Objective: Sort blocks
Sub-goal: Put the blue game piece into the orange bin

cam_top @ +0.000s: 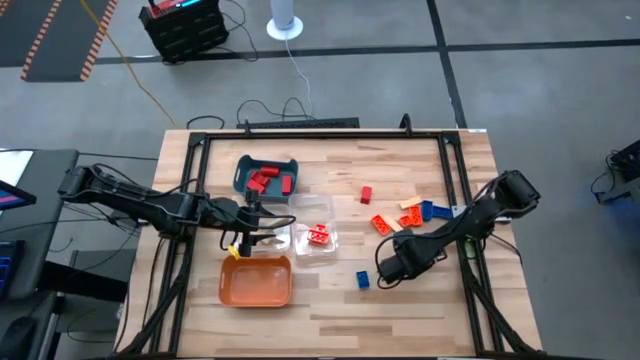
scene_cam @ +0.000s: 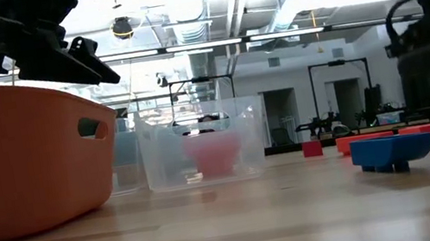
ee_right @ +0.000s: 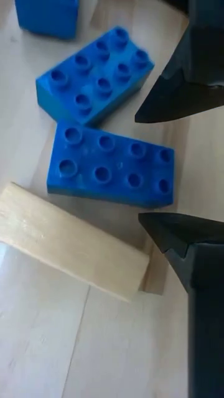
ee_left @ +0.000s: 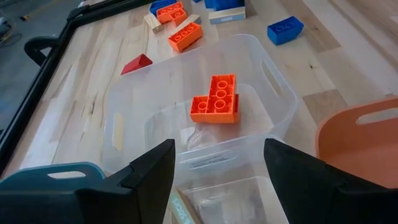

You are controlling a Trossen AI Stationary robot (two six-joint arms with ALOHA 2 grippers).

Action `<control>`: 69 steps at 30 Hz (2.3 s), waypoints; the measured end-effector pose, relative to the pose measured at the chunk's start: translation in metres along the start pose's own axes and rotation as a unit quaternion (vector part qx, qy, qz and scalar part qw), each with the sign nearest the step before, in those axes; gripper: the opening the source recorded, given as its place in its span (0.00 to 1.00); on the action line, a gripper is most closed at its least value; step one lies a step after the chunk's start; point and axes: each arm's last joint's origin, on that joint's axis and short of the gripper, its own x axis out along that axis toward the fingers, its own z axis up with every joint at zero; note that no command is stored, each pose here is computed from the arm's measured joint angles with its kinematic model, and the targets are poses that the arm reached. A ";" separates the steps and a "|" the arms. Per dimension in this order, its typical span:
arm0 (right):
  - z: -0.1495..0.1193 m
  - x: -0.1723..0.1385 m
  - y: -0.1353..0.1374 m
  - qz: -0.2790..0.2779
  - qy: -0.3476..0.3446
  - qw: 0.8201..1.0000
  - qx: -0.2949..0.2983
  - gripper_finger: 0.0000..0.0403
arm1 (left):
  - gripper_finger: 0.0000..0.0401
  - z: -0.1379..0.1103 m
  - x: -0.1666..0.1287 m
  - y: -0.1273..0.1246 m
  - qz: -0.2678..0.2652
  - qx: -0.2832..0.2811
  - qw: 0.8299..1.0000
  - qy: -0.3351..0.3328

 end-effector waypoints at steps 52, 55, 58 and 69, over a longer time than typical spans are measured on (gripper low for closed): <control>0.119 -0.092 0.149 0.465 -0.174 0.774 -0.394 0.12 | 0.60 0.026 -0.005 -0.016 -0.120 0.241 0.946 -0.180; 0.121 -0.099 0.158 0.462 -0.172 0.765 -0.415 0.12 | 0.60 0.025 0.000 -0.018 -0.123 0.242 0.947 -0.173; 0.122 -0.111 0.158 0.464 -0.184 0.754 -0.426 0.12 | 0.60 0.023 0.006 -0.020 -0.126 0.245 0.947 -0.166; 0.124 -0.118 0.159 0.464 -0.189 0.752 -0.428 0.12 | 0.60 0.027 0.022 -0.022 -0.091 0.258 0.945 -0.182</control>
